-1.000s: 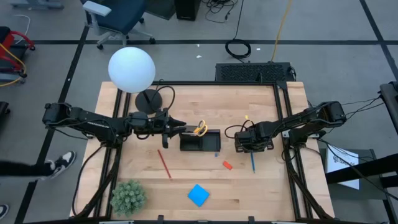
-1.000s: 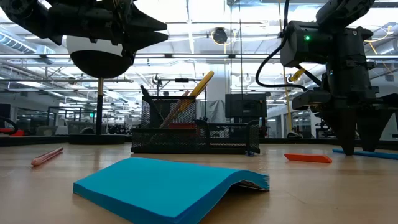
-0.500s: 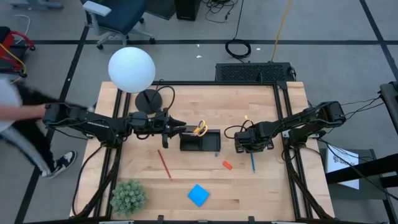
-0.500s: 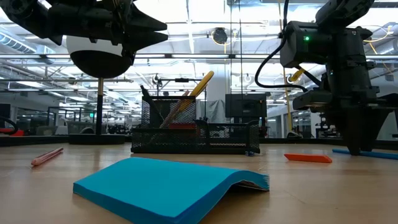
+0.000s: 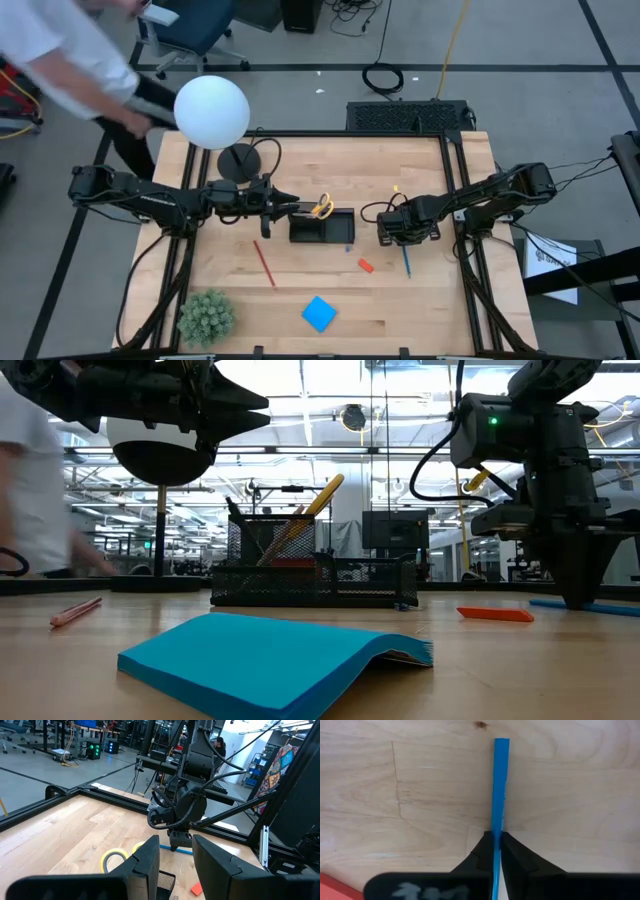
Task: Pick and place office supplies into organizer
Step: Put the blue pencil into the desk organizer
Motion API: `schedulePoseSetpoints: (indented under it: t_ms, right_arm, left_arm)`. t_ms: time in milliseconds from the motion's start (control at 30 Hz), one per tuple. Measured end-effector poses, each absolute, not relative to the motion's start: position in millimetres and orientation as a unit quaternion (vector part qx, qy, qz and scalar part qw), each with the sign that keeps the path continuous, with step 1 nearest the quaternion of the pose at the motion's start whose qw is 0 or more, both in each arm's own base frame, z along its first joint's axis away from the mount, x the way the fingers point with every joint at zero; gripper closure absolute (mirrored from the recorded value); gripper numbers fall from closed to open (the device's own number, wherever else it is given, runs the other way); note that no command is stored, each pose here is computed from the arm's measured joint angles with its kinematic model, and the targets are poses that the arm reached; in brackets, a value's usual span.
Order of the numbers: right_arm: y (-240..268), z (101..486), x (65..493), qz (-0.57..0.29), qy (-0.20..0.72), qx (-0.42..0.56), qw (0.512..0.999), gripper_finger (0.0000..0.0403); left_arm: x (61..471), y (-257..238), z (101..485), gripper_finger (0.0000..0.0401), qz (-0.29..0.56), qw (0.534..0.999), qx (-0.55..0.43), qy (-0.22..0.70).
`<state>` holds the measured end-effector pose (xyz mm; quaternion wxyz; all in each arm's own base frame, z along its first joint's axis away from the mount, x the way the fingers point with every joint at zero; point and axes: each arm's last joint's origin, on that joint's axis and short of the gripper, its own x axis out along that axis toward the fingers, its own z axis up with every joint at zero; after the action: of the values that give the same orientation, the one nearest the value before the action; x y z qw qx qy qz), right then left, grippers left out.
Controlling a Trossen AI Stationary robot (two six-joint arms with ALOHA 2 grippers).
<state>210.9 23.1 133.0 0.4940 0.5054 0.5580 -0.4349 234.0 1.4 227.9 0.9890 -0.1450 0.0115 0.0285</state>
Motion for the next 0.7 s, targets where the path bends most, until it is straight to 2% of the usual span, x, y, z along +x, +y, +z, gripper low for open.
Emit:
schedulePoseSetpoints:
  t_ms: [700]
  right_arm:
    - [23.7, 136.0, 210.5, -0.419, 0.563, 0.51, 0.498, 0.04]
  left_arm:
    - [234.0, 1.4, 227.9, 0.0288, 0.028, 0.989, -0.145, 0.012]
